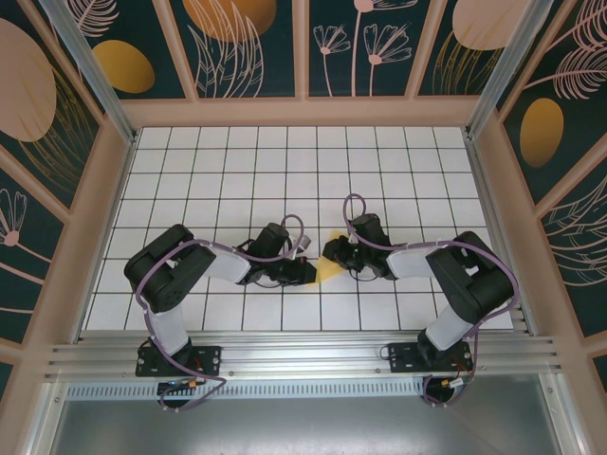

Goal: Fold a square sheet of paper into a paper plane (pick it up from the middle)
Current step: Fourth fold the wing at the center of the table.

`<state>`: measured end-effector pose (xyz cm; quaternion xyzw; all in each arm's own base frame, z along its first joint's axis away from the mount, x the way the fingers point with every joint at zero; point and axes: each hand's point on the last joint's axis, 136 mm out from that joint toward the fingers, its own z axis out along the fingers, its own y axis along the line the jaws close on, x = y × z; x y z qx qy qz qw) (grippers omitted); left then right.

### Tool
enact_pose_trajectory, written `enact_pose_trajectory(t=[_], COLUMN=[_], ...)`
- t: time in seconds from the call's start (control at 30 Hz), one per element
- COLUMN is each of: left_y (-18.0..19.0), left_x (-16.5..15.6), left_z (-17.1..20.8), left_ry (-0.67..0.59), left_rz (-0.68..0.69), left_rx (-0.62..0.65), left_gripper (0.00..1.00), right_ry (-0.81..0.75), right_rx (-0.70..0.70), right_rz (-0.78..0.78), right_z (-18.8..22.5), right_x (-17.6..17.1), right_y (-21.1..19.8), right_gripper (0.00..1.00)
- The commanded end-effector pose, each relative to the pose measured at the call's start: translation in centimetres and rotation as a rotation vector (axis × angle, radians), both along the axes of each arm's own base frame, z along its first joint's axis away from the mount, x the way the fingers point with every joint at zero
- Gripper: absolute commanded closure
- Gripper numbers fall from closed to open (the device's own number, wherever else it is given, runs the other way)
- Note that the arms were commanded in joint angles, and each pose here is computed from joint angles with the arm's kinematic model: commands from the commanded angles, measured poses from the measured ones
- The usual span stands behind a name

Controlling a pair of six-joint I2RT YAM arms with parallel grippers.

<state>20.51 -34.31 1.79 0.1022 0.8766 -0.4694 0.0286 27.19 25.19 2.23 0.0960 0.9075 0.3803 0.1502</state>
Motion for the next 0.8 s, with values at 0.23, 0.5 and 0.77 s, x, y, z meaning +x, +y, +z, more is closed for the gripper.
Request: enact_pose_trajectory(t=[0.23, 0.5, 0.77], left_y=[6.6, 5.4, 0.6], left_x=[-4.6, -2.8, 1.3], left_z=[-5.2, 0.1, 6.7], left_ry=[0.081, -0.036, -0.149], left_rz=[-0.023, 0.032, 0.059], left_rx=[0.332, 0.224, 0.019], left_gripper=[0.94, 0.93, 0.86], right_ry=[0.138, 0.148, 0.151], right_rx=[-0.176, -0.186, -0.184], right_rz=[-0.039, -0.038, -0.037], right_z=[-4.7, -5.0, -5.0], right_x=[-2.5, -2.6, -2.5], right_y=[-3.3, -3.3, -3.1], right_gripper=[0.74, 0.74, 0.75])
